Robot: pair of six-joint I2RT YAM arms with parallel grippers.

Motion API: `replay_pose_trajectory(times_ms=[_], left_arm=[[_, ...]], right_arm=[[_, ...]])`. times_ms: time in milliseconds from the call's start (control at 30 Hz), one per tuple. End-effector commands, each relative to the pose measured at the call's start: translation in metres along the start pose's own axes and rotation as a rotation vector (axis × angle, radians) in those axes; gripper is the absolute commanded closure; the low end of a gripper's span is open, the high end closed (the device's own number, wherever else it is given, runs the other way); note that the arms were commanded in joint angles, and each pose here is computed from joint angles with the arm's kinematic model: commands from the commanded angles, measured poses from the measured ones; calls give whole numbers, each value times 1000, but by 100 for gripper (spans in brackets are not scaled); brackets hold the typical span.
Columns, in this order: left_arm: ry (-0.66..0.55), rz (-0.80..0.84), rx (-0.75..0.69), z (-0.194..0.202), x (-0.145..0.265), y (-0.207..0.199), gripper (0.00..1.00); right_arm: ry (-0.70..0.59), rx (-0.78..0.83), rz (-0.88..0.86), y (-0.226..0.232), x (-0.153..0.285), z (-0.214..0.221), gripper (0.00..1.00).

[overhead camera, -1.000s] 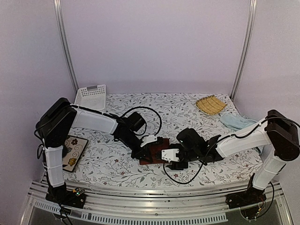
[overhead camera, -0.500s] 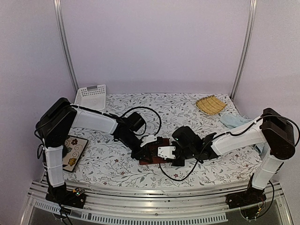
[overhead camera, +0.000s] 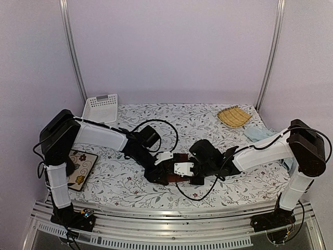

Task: Roll the towels
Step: Roll the towel at the center of the board.

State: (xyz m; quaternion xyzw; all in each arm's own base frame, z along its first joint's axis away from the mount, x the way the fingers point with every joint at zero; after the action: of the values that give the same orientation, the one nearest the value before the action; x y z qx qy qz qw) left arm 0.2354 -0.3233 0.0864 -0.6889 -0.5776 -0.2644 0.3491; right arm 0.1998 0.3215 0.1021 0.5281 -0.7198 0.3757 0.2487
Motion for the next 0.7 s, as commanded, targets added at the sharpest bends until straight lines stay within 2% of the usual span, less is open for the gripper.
replay_pose_trajectory(times_ms=[0,33,67,467,667], left_arm=[[185,-120,75,38,-4,4,34],[174,-145,63,34,3,2,13],[168,-169,55,32,9,1,5],[114,-414,11,30,56,-15,3],[84,-534,-70,32,69,-28,3]], right_arm=[[14,-22,-82,7,-7,1,95],[12,-29,-87,6,-7,0,95],[12,-33,-92,5,-7,0,95],[-1,-90,-182,-1,-8,0,95],[-4,-154,-257,-10,-10,-2,96]])
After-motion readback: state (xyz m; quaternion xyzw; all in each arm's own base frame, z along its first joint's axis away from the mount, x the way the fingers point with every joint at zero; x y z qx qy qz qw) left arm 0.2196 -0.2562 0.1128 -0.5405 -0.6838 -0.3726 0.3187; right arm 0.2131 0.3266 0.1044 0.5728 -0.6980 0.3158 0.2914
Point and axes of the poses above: each gripper's point midway between its finger pads, its own x axis back along the fingers, its own y axis along the line the jaws close on, z = x × y, the point moved 8 cm from there along x, back along the fingers, and after that the axes turned 9 degrees about -x, right-handed, at the moved point
